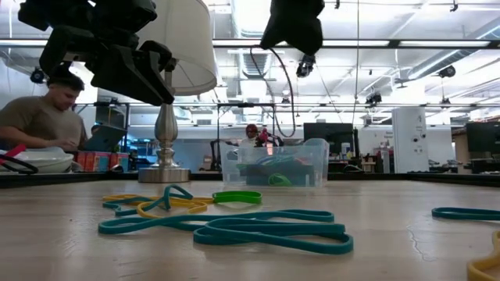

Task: Pick and place rubber bands into bin
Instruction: Put the red rubber bands into the bin

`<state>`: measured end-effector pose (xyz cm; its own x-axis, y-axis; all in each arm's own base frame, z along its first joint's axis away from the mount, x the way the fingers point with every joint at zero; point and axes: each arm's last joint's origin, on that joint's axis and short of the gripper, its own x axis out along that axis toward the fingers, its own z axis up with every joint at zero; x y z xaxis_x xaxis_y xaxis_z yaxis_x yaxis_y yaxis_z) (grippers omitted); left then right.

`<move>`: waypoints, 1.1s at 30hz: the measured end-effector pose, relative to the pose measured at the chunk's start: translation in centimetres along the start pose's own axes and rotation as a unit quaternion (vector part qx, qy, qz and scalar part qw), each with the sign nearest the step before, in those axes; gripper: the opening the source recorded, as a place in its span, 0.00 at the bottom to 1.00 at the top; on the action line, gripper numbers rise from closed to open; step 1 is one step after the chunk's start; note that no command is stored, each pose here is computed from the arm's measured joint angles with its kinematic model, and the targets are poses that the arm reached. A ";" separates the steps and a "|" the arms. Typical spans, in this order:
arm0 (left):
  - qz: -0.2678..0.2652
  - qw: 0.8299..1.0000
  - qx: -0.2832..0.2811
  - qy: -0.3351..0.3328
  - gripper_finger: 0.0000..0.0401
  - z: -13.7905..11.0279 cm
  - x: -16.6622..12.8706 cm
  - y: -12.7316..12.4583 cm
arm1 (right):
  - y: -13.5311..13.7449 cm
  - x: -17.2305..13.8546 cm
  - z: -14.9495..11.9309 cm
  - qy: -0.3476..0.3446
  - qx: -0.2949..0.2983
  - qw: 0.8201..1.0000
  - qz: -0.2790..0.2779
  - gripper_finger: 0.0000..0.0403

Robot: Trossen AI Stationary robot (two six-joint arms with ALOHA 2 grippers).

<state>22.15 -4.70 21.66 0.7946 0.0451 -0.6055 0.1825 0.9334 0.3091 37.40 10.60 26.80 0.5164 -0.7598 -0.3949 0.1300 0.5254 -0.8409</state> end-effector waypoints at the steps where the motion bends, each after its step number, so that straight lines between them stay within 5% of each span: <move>1: 0.000 1.000 0.000 0.000 0.26 0.0 0.0 0.0 | -0.5 0.4 -0.1 0.005 0.003 1.000 -0.003 0.02; 18: 0.000 1.000 0.000 0.000 0.26 0.0 0.0 0.0 | -6.3 10.0 -3.7 0.099 0.123 0.983 0.091 0.02; 26: 0.000 1.000 0.000 0.000 0.26 0.0 0.0 0.0 | -7.6 13.0 -5.6 0.123 0.240 0.942 0.201 0.02; 33: 0.000 1.000 0.000 0.000 0.26 0.0 0.0 0.0 | -8.0 14.1 -6.5 0.126 0.278 0.912 0.274 0.08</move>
<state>22.15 -4.70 21.66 0.7945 0.0455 -0.6055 0.1823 0.9333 0.3093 38.16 -6.80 25.56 0.4300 -0.3527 -0.8311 0.3566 0.9121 -0.2025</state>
